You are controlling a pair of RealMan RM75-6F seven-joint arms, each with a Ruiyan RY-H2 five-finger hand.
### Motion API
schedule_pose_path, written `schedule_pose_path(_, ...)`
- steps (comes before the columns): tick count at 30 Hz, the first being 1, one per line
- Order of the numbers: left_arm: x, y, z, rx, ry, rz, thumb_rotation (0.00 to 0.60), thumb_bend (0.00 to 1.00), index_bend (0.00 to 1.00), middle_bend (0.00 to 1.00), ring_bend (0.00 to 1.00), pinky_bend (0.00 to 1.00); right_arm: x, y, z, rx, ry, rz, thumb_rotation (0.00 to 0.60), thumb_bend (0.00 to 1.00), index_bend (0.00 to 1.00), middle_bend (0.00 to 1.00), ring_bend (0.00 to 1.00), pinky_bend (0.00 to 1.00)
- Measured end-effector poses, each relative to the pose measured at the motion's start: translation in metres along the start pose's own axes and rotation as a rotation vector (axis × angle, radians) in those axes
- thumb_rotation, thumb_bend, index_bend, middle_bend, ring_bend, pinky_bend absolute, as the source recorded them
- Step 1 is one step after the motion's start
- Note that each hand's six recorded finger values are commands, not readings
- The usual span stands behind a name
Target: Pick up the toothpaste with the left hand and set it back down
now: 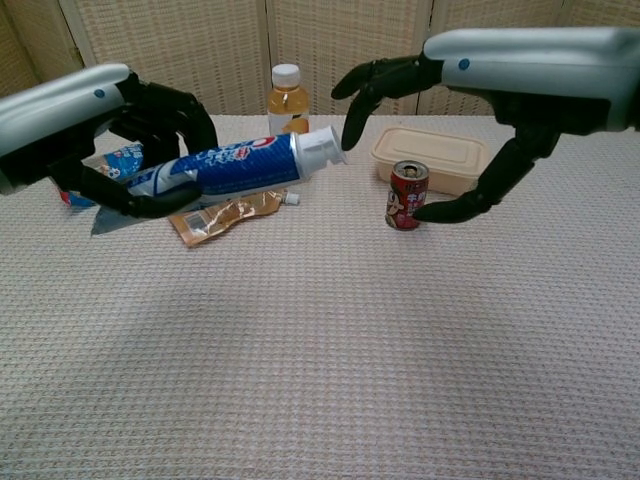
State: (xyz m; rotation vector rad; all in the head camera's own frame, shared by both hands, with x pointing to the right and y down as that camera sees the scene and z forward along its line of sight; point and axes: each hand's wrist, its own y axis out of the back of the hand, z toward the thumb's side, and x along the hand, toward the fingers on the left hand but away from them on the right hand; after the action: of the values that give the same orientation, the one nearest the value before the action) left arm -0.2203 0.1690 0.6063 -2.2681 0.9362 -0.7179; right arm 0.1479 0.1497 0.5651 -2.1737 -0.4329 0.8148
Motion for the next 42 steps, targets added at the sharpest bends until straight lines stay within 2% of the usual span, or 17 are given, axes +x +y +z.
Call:
schedule_pose_path(3,-0.003,0.001,-0.001,-0.012,-0.005,0.012,0.600,0.86,0.78,0.81,0.71,0.67,0.000,-0.002,-0.001,-0.012,0.001,-0.002,0.600,0.33,0.31,0.09,0.02,0.00)
schedule_pose_path(7,-0.005,0.001,-0.004,-0.015,-0.005,0.023,0.600,0.86,0.78,0.81,0.71,0.67,0.003,0.006,0.002,-0.052,0.019,-0.046,0.600,0.33,0.29,0.09,0.02,0.00)
schedule_pose_path(8,-0.006,0.001,-0.004,-0.017,-0.006,0.027,0.600,0.86,0.78,0.81,0.71,0.67,0.004,0.008,0.004,-0.064,0.026,-0.059,0.600,0.33,0.27,0.09,0.02,0.00)
schedule_pose_path(11,-0.006,0.000,-0.004,-0.035,-0.015,0.046,0.600,0.86,0.78,0.81,0.71,0.68,0.009,0.017,0.009,-0.112,0.051,-0.096,0.593,0.33,0.13,0.06,0.03,0.00)
schedule_pose_path(12,-0.006,0.000,-0.003,-0.040,-0.021,0.052,0.600,0.86,0.78,0.81,0.71,0.68,0.010,0.019,0.010,-0.130,0.058,-0.104,0.573,0.33,0.08,0.04,0.02,0.00)
schedule_pose_path(14,-0.005,-0.002,-0.001,-0.049,-0.037,0.064,0.600,0.86,0.78,0.81,0.71,0.68,0.013,0.023,0.014,-0.178,0.075,-0.114,0.483,0.31,0.01,0.01,0.00,0.00)
schedule_pose_path(15,-0.005,-0.002,0.000,-0.053,-0.043,0.067,0.600,0.86,0.78,0.81,0.71,0.68,0.014,0.024,0.015,-0.201,0.081,-0.114,0.412,0.27,0.00,0.00,0.00,0.00)
schedule_pose_path(17,-0.004,-0.004,0.003,-0.062,-0.053,0.071,0.600,0.86,0.78,0.81,0.71,0.68,0.015,0.026,0.018,-0.256,0.090,-0.106,0.321,0.17,0.00,0.00,0.00,0.00)
schedule_pose_path(19,-0.002,-0.005,0.005,-0.068,-0.060,0.075,0.600,0.86,0.78,0.81,0.71,0.68,0.014,0.025,0.020,-0.308,0.095,-0.090,0.272,0.11,0.00,0.00,0.00,0.00)
schedule_pose_path(22,0.000,-0.006,0.007,-0.086,-0.061,0.076,0.600,0.86,0.78,0.81,0.71,0.68,0.011,0.024,0.023,-0.353,0.101,-0.081,0.230,0.08,0.00,0.00,0.00,0.00)
schedule_pose_path(29,0.004,-0.007,0.012,-0.156,-0.061,0.084,0.600,0.86,0.78,0.81,0.71,0.68,-0.003,0.019,0.027,-0.430,0.127,-0.109,0.220,0.07,0.00,0.00,0.00,0.00)
schedule_pose_path(42,0.004,-0.004,0.016,-0.197,-0.074,0.115,0.600,0.86,0.78,0.81,0.71,0.68,-0.028,0.013,0.037,-0.539,0.178,-0.159,0.208,0.07,0.00,0.00,0.00,0.00)
